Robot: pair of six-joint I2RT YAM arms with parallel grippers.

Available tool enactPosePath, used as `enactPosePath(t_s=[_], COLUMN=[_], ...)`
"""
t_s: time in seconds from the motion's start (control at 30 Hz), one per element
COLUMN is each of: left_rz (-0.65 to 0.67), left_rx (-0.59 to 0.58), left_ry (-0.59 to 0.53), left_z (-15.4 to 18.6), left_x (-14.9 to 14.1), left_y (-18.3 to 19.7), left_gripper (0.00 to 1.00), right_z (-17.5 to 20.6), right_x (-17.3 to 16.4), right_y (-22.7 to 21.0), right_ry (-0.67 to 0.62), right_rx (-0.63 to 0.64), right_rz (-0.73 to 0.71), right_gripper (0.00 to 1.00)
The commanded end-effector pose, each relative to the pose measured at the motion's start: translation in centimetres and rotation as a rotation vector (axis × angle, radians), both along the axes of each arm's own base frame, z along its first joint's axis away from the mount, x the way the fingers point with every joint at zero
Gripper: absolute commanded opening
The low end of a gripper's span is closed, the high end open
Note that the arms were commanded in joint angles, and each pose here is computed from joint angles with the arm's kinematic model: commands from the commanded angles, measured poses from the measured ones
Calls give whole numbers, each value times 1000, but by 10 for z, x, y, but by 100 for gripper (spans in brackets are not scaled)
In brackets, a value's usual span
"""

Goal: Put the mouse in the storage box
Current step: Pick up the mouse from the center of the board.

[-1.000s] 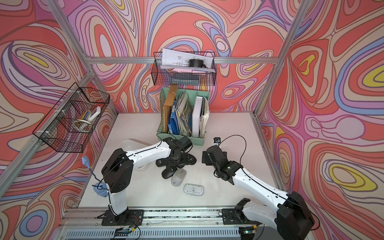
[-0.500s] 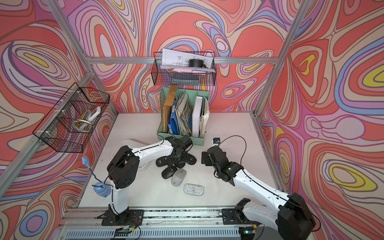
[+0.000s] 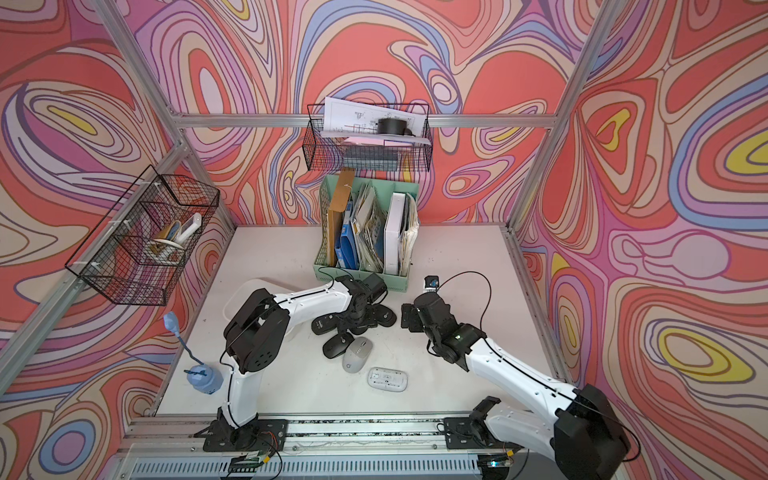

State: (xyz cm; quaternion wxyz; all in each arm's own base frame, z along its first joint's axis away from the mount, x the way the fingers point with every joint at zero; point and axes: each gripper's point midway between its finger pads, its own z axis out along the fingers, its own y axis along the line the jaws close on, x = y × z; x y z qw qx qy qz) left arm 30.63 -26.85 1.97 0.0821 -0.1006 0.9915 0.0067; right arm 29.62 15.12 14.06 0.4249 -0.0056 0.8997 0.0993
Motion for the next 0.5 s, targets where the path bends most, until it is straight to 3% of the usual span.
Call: enactPosePath(t_s=[0.0,0.17,0.47], left_rz=[-23,-38,-95], left_rx=[59,83,94], left_ry=[-18,-32,-85], left_z=[-3,-3,10], left_x=[8,11,14], left_y=[9,13,14], left_gripper=[80,78,55], right_z=[1,3,3], right_x=[2,3,3], right_y=[1,3,3], right_ry=[-3,-9,-9], right_rx=[6,8,14], right_rz=[1,9,9], right_gripper=[91,91,91])
